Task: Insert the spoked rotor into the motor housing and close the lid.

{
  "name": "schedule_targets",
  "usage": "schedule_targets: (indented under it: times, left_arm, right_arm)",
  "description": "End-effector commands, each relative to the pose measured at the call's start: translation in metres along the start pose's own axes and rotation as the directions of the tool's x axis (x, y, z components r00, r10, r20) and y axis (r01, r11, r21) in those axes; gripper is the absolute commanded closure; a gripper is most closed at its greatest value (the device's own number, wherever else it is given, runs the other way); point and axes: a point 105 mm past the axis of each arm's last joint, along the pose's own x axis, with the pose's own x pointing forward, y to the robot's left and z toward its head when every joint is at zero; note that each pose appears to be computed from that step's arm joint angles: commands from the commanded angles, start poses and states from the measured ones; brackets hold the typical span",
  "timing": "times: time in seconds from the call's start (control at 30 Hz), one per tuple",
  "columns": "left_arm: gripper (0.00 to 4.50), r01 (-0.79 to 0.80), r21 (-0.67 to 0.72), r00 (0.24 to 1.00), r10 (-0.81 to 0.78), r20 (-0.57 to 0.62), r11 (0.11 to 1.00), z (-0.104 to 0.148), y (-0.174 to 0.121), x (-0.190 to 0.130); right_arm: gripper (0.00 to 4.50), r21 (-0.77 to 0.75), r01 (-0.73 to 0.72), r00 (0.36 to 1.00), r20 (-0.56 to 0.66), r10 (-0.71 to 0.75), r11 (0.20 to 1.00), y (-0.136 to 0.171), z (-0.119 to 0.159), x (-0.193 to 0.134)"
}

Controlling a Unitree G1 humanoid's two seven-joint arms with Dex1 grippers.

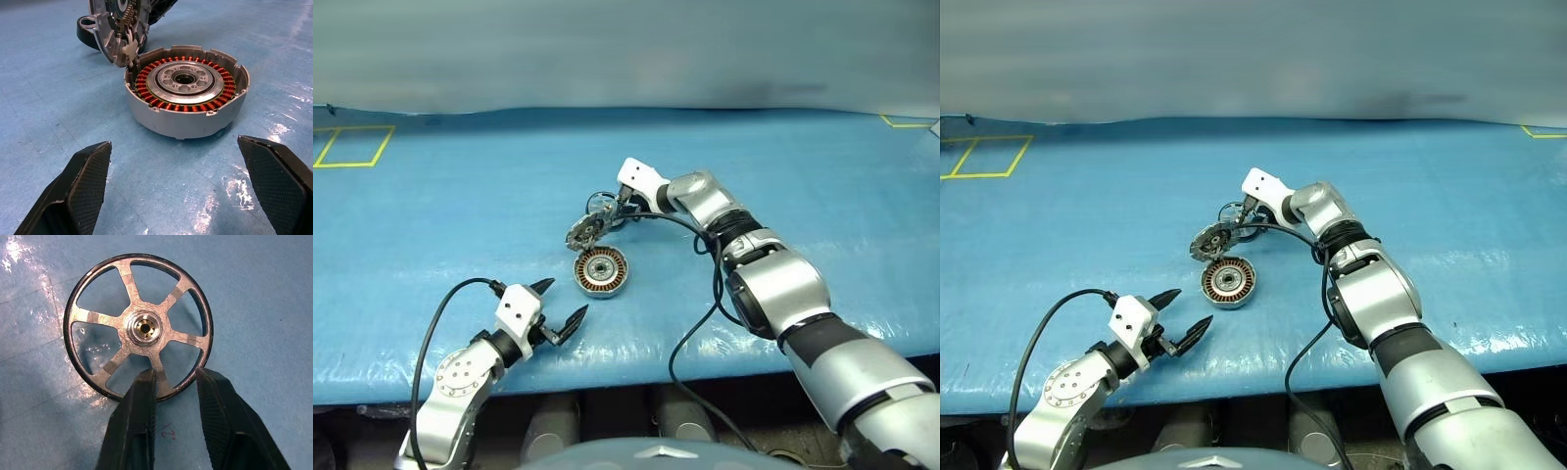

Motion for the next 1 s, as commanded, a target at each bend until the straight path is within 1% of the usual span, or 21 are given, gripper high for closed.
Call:
schedule_targets:
  times: [0.03, 0.07, 0.4, 0.5, 0.6, 1.0]
  left_arm:
    - [0.0, 0.008, 0.03, 0.999, -0.009, 0.042, 1.0, 0.0134, -0.0013, -0.0007]
    - [0.0, 0.008, 0.03, 0.999, -0.009, 0.042, 1.0, 0.0134, -0.0012, -0.0007]
    - [0.0, 0.008, 0.028, 0.999, -0.009, 0.043, 1.0, 0.013, -0.0013, 0.0002]
    - [0.0, 0.011, 0.027, 0.999, -0.012, 0.043, 1.0, 0.0127, -0.0017, 0.0003]
    - [0.0, 0.013, 0.028, 0.999, -0.015, 0.044, 1.0, 0.013, -0.0016, 0.0009]
    - [0.0, 0.012, 0.026, 0.999, -0.013, 0.041, 1.0, 0.0128, -0.002, 0.001]
  right_arm:
    - [4.3, -0.001, 0.003, 0.999, 0.049, -0.002, 1.0, -0.0003, 0.0112, -0.0004]
    - [4.47, -0.001, 0.002, 0.999, 0.049, -0.002, 1.0, 0.0002, 0.0108, 0.0]
    - [4.47, 0.013, -0.026, 0.998, 0.051, 0.025, 1.0, 0.0054, 0.0062, 0.0019]
    - [3.85, 0.021, -0.016, 0.998, 0.056, 0.014, 1.0, 0.004, 0.0061, 0.0015]
    - [2.93, 0.021, -0.009, 0.998, 0.057, 0.008, 1.0, 0.0025, 0.0063, 0.0006]
    - [2.93, 0.023, -0.017, 0.997, 0.07, 0.016, 1.0, 0.0058, 0.008, 0.0029]
